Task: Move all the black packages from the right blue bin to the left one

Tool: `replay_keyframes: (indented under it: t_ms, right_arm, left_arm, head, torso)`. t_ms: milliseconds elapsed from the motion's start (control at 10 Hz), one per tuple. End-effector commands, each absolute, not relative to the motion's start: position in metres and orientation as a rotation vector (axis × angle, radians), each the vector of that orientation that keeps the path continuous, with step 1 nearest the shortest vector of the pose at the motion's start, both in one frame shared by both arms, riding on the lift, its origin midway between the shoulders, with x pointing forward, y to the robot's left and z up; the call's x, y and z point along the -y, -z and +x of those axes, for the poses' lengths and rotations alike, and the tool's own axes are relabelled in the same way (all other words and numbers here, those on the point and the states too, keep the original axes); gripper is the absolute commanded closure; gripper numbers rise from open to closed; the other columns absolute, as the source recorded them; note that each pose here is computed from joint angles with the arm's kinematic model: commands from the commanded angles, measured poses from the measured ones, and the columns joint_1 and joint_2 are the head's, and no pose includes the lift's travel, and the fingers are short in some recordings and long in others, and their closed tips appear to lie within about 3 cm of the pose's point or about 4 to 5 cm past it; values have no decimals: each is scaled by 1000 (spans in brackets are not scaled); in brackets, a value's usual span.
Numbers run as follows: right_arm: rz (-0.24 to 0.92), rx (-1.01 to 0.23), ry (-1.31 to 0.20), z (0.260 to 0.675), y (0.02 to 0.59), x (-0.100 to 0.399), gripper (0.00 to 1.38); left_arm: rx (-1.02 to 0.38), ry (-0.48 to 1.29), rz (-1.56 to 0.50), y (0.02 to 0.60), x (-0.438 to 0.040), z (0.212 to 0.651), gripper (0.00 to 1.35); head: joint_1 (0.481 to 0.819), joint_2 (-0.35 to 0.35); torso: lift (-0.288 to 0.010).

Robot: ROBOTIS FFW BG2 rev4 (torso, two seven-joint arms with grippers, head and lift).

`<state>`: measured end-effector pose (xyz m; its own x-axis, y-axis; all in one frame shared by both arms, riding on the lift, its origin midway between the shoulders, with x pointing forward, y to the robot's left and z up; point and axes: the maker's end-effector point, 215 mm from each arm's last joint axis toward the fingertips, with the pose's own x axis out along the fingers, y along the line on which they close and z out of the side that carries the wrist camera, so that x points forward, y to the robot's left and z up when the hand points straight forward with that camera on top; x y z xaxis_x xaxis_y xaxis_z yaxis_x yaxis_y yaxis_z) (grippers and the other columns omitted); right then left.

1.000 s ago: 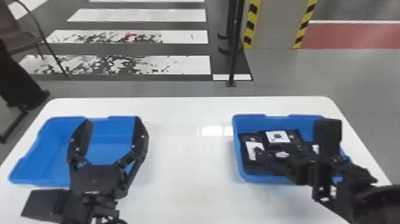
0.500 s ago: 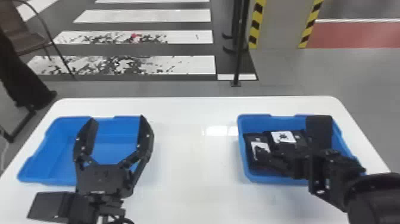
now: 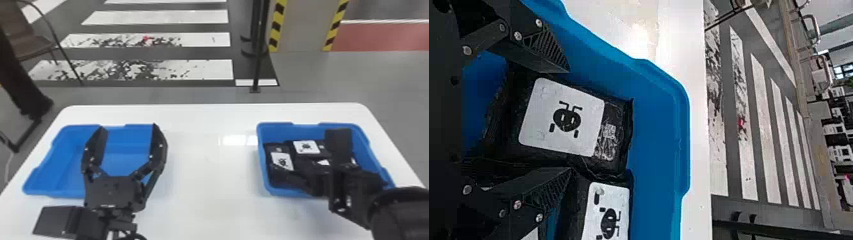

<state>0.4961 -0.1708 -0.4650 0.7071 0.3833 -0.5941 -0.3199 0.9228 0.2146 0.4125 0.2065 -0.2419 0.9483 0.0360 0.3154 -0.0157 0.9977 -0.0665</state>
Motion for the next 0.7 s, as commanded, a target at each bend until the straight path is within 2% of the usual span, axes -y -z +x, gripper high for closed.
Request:
replay_keyframes:
  t_ms: [0, 100, 200, 300, 400, 600]
  right_arm:
    - [114, -709, -397, 492, 473, 169, 346]
    - [117, -728, -396, 491, 479, 170, 378]
    - [108, -733, -417, 493, 479, 165, 588]
    - [121, -744, -430, 492, 482, 159, 894]
    - [154, -759, -445, 488, 485, 154, 1050]
    - [202, -742, -472, 481, 481, 144, 1134]
  left_arm:
    - [322, -26, -63, 242, -206, 413, 147]
    - [317, -27, -64, 244, -207, 413, 145]
    - [314, -27, -64, 245, -207, 413, 147]
    - [313, -23, -66, 246, -205, 413, 148]
    - [313, -22, -69, 246, -204, 414, 148]
    - [325, -25, -80, 243, -206, 412, 150]
  head:
    - [695, 43]
    - [695, 46]
    - [695, 47]
    - [695, 47]
    - [695, 52]
    - [695, 61]
  torso:
    - [-154]
    - [-154]
    - [-154]
    - [-154]
    - [-154]
    - [-154]
